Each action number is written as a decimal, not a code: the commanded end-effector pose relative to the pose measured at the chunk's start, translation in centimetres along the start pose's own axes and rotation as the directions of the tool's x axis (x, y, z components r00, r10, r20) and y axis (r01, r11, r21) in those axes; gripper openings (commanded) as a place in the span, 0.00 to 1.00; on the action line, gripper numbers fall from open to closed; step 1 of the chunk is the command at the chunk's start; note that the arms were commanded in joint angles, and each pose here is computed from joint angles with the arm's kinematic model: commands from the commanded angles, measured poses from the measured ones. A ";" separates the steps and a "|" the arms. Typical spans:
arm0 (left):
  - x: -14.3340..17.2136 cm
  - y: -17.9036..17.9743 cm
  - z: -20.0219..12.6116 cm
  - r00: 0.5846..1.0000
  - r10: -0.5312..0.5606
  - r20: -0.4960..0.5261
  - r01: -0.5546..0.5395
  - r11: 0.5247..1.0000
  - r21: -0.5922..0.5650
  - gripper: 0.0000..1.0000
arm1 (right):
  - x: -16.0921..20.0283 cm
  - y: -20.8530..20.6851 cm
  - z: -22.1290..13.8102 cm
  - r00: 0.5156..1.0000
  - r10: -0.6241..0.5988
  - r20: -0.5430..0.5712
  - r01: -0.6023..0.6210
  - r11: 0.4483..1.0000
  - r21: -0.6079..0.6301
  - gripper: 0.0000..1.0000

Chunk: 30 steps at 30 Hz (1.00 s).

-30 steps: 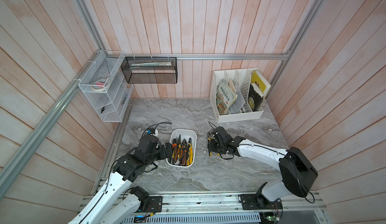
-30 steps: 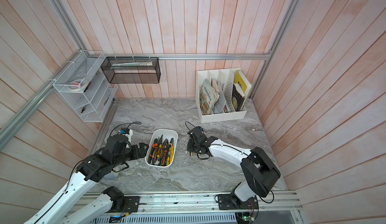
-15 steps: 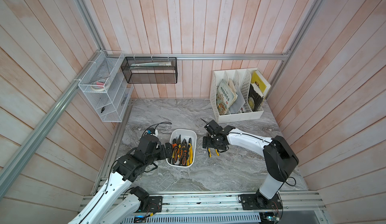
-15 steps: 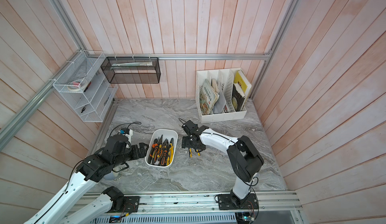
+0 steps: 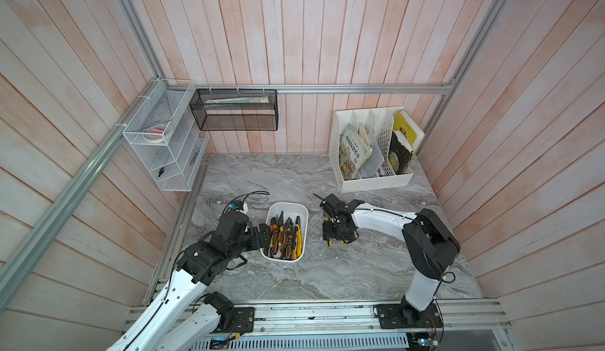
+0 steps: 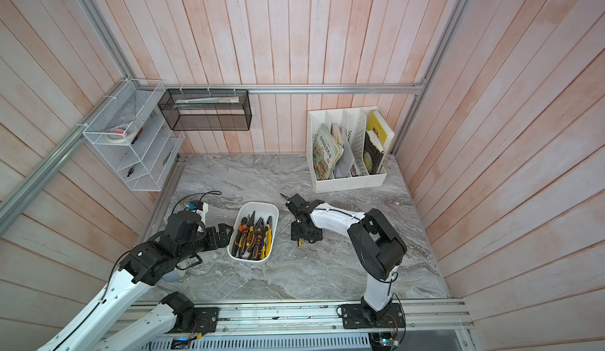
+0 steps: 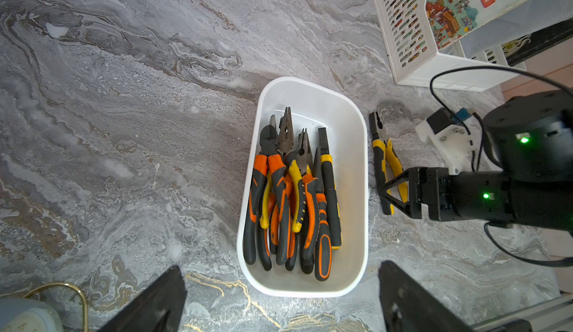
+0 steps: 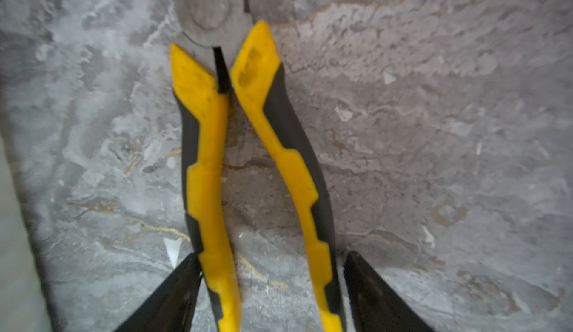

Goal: Take the pliers out of the storage box
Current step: Place the pliers at the center of the board.

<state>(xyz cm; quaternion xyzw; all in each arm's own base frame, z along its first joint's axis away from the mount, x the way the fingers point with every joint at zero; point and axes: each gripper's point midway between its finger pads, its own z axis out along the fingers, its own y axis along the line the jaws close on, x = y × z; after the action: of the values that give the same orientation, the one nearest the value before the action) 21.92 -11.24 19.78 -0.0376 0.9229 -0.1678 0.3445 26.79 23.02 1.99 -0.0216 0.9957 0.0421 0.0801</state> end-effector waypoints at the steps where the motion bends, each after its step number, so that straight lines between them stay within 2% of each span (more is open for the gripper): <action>1: 0.3 0.2 0.0 1.000 0.003 -0.006 -0.003 1.000 -0.009 1.00 | 0.3 0.0 -0.2 1.000 0.022 -0.003 -0.023 0.999 -0.027 0.66; 3: 0.3 0.2 0.0 1.000 0.003 -0.005 -0.003 1.000 -0.009 1.00 | 0.3 0.1 -0.2 1.000 0.028 -0.003 -0.028 0.999 -0.032 0.57; 7: 0.3 0.2 0.0 1.000 0.003 -0.006 -0.003 1.000 -0.010 1.00 | 0.1 0.1 -0.5 0.999 0.035 0.002 -0.035 0.999 -0.027 0.54; 11: 0.3 0.2 0.0 1.000 0.003 -0.004 -0.003 1.000 -0.008 1.00 | -0.3 0.6 -1.8 0.999 0.046 0.019 -0.045 0.998 -0.048 0.74; 17: 0.3 0.3 0.1 1.000 0.003 -0.005 -0.003 1.000 -0.012 1.00 | -2.2 1.8 -6.8 0.993 0.062 0.101 -0.052 0.993 -0.103 0.77; 21: 0.3 0.3 0.1 1.000 0.004 -0.005 -0.004 1.000 -0.012 1.00 | -3.0 4.4 -10.6 0.986 0.085 0.144 -0.048 0.969 -0.241 0.68; 25: 0.2 0.2 0.0 1.000 0.002 0.000 -0.002 1.000 -0.011 1.00 | -2.5 9.0 -13.7 0.980 0.126 0.152 -0.045 0.893 -0.448 0.54; 28: 0.1 0.2 -0.1 1.000 0.003 0.004 -0.002 1.000 -0.006 1.00 | -1.5 12.1 -14.8 0.982 0.135 0.134 -0.042 0.841 -0.539 0.49; 30: 0.1 0.1 -0.2 1.000 0.004 0.008 -0.004 1.000 -0.003 1.00 | -0.7 13.7 -14.6 0.985 0.129 0.112 -0.045 0.827 -0.560 0.49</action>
<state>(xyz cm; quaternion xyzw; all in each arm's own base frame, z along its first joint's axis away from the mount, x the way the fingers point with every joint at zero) 21.92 -11.24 19.81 -0.0377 0.9227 -0.1680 0.3450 25.53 32.81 17.38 -0.0080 0.9418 0.2924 0.1655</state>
